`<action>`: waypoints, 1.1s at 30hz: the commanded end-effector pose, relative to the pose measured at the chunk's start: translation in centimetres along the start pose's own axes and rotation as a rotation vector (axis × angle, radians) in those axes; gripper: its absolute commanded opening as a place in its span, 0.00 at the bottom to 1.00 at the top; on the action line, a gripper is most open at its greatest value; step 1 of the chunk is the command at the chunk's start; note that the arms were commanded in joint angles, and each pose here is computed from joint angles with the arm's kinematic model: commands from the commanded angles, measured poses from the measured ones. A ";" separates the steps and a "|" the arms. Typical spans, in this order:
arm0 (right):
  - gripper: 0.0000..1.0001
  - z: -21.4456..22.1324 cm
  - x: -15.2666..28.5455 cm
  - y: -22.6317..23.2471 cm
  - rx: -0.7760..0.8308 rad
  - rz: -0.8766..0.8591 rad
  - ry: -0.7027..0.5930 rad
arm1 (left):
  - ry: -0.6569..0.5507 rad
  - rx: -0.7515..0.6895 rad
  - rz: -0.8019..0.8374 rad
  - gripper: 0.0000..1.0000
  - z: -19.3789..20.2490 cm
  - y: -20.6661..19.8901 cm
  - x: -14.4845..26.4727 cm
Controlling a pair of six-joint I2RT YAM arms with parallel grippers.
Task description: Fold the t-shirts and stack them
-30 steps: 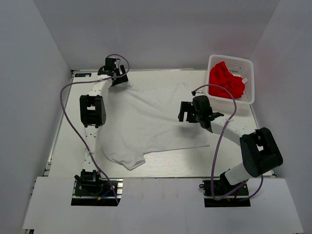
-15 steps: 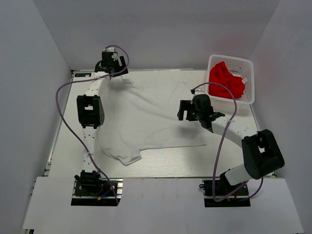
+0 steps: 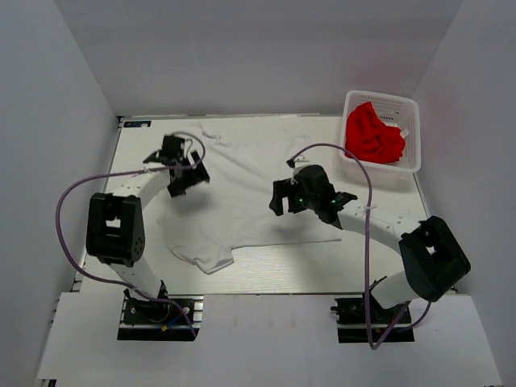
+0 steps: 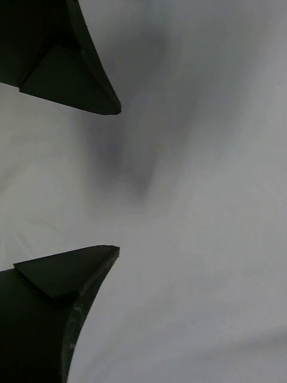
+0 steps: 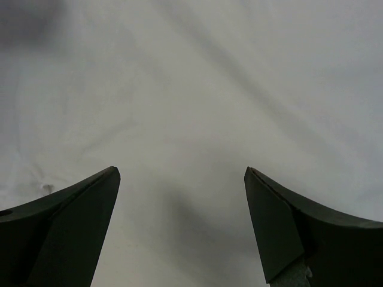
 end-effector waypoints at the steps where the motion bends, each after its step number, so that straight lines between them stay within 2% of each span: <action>1: 0.90 0.4 -1.1 1.7 0.016 -0.042 0.025 | 0.097 0.084 -0.038 1.00 5.8 2.1 1.7; 3: 0.90 0.8 -1.5 0.9 -0.021 0.023 0.032 | 0.078 0.091 -0.074 1.00 7.0 3.6 1.6; 7: 0.90 1.9 -2.1 -1.6 -0.114 0.207 0.071 | 0.058 0.099 -0.092 1.00 7.1 4.1 1.3; 8: 0.90 2.8 -1.9 -2.3 -0.129 0.257 0.112 | 0.068 0.098 -0.112 1.00 7.1 4.3 0.6; 14: 0.90 4.5 -3.3 -6.1 -0.195 0.495 0.166 | 0.132 0.109 -0.137 1.00 7.0 3.8 -1.9; 20: 0.90 2.8 -6.3 -7.7 -0.230 0.479 0.207 | 0.150 0.082 -0.199 1.00 5.4 3.4 -5.3; 22: 0.90 2.8 -7.1 -8.2 -0.233 0.468 0.221 | 0.125 0.058 -0.176 1.00 3.4 2.1 -6.0; 24: 0.90 0.9 -8.0 -8.7 -0.227 0.445 0.197 | 0.140 0.065 -0.194 1.00 2.6 2.1 -7.6; 25: 0.90 0.1 -8.5 -8.4 -0.226 0.414 0.189 | 0.112 0.054 -0.171 1.00 0.7 0.8 -7.5; 27: 0.90 -2.3 -8.8 -8.3 -0.185 0.359 0.154 | 0.099 0.054 -0.162 1.00 -0.6 -0.1 -7.7; 30: 0.90 -5.0 -7.9 -6.7 -0.022 0.276 0.097 | 0.053 0.048 -0.112 1.00 -2.8 -1.8 -6.4; 31: 0.90 -6.9 -7.5 -5.3 0.030 0.234 0.020 | 0.043 0.048 -0.105 1.00 -3.0 -1.9 -5.7; 32: 0.90 -7.9 -6.6 -3.4 0.148 0.165 -0.009 | -0.009 0.040 -0.086 1.00 -4.0 -2.4 -3.9; 33: 0.90 -8.0 -6.4 -2.0 0.193 0.125 -0.018 | -0.012 0.038 -0.113 1.00 -3.4 -1.5 -3.3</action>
Point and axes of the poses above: each gripper's point midway between its finger pads, its own x axis back along the fingers, its own y axis along the line the jaws close on, z = x × y, the point moved 3 cm from there along x, back along the fingers, and after that the axes turned 3 degrees about x, right-handed, at the moved point
